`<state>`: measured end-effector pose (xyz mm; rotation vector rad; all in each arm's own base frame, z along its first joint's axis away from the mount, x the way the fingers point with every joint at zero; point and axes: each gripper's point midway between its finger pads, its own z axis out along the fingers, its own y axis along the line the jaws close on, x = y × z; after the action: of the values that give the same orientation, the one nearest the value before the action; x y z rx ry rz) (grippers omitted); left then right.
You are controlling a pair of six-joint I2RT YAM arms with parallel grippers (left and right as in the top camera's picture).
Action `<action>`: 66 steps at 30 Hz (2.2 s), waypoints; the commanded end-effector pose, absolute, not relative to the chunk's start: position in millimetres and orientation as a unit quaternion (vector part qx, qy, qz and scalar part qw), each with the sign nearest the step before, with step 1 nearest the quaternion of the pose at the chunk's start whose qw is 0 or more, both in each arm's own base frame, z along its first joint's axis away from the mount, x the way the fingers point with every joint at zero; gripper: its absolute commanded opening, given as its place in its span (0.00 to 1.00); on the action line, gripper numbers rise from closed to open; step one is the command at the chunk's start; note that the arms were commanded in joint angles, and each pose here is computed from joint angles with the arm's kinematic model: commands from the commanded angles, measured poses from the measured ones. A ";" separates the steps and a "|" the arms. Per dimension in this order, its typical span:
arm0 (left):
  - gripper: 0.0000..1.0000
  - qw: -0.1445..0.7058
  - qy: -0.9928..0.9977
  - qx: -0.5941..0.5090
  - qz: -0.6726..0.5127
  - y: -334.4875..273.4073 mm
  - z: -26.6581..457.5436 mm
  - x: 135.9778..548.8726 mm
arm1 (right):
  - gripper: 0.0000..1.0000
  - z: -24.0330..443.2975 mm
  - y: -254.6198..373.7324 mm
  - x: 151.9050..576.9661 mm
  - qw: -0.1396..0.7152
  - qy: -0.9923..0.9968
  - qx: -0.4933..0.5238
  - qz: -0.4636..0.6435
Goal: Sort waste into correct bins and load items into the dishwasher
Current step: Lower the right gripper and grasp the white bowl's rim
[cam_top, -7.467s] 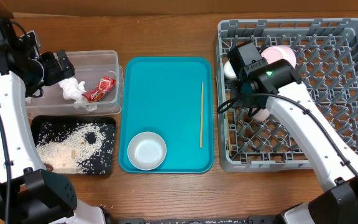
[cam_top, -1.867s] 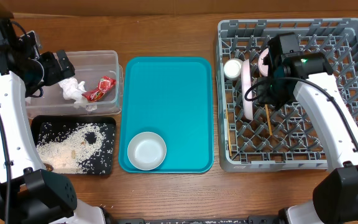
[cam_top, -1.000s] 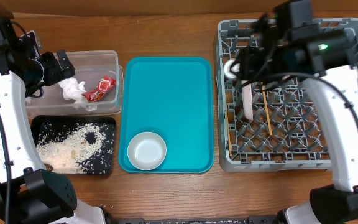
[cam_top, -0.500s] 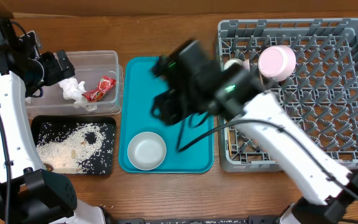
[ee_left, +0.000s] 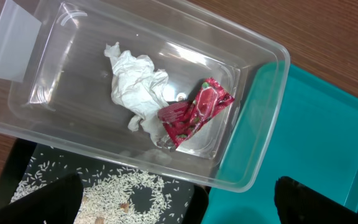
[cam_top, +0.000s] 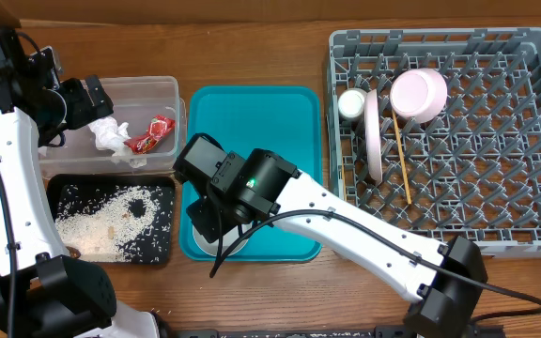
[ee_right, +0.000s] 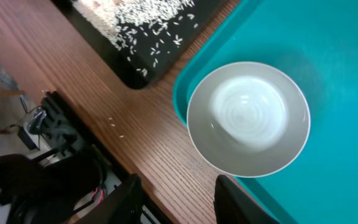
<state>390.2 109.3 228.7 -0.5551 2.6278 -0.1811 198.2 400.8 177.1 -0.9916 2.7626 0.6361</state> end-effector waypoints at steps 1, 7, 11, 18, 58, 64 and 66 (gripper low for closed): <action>1.00 0.243 0.947 -0.200 -0.068 108.3 244.0 392.3 | 0.41 159.3 396.7 198.5 0.058 0.929 -0.308 0.197; 1.00 0.243 0.947 -0.200 -0.068 108.3 244.0 392.3 | 0.44 128.7 399.0 196.0 0.056 0.930 -0.305 0.198; 1.00 0.243 0.947 -0.200 -0.068 108.3 244.0 392.3 | 0.45 113.8 410.0 199.6 0.075 0.924 -0.307 0.215; 1.00 0.243 0.947 -0.200 -0.068 108.3 244.0 392.3 | 0.44 82.7 433.3 192.3 0.104 0.907 -0.327 0.244; 1.00 0.243 0.947 -0.200 -0.068 108.3 244.0 392.3 | 0.31 41.6 385.3 226.9 0.189 0.931 -0.302 0.086; 1.00 0.243 0.947 -0.200 -0.068 108.3 244.0 392.3 | 0.23 49.9 386.9 227.8 0.196 0.928 -0.304 0.092; 1.00 0.243 0.947 -0.200 -0.068 108.3 244.0 392.3 | 0.12 53.4 386.9 227.7 0.199 0.927 -0.303 0.094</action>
<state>390.2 109.3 228.7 -0.5551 2.6278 -0.1811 222.8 383.3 30.0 -0.8723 2.6420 0.2271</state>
